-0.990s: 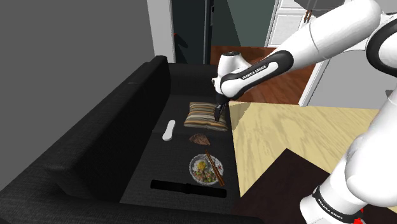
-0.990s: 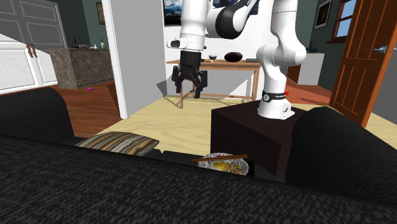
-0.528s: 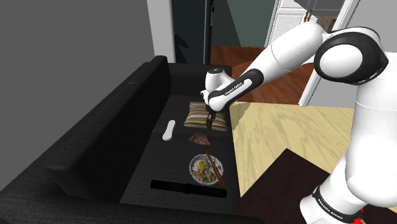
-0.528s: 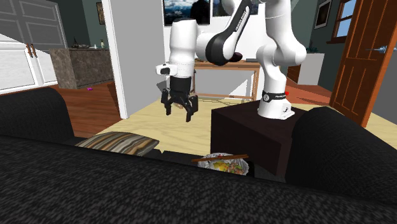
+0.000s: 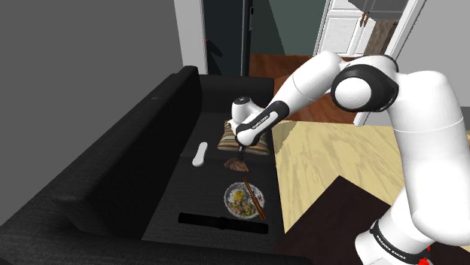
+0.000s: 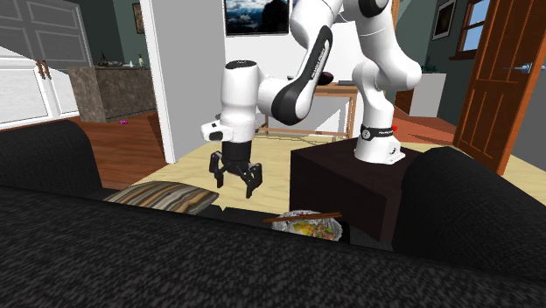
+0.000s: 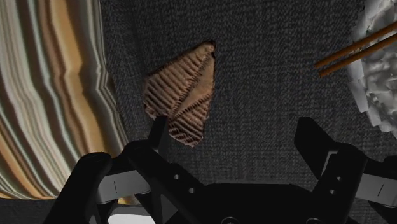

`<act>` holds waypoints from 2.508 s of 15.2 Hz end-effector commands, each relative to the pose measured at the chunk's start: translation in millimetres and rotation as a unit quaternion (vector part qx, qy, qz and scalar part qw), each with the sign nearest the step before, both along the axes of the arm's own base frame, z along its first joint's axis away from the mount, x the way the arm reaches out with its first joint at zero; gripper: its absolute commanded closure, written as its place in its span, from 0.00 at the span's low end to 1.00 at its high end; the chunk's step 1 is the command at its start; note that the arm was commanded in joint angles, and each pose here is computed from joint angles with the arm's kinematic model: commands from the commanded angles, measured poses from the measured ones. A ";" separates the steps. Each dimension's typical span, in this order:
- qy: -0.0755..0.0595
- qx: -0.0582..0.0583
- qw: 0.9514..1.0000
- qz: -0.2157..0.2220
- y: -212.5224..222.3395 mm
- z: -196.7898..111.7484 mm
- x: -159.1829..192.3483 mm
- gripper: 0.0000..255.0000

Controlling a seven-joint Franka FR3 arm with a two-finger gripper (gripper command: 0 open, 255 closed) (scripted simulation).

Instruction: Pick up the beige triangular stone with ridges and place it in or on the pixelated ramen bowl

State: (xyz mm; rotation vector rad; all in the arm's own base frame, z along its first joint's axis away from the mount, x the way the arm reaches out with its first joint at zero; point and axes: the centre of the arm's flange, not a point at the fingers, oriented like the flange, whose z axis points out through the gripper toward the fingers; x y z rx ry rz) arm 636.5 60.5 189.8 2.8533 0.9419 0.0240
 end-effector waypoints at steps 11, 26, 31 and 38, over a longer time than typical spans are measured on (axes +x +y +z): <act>0.000 -0.001 1.000 0.002 -2.7 -41.8 3.8 0.00; 0.008 0.005 0.999 -0.039 -8.6 -52.3 13.6 0.00; 0.049 0.032 0.969 -0.241 -46.9 -108.2 51.3 0.00; 0.056 0.037 0.958 -0.280 -56.8 -151.3 52.9 0.00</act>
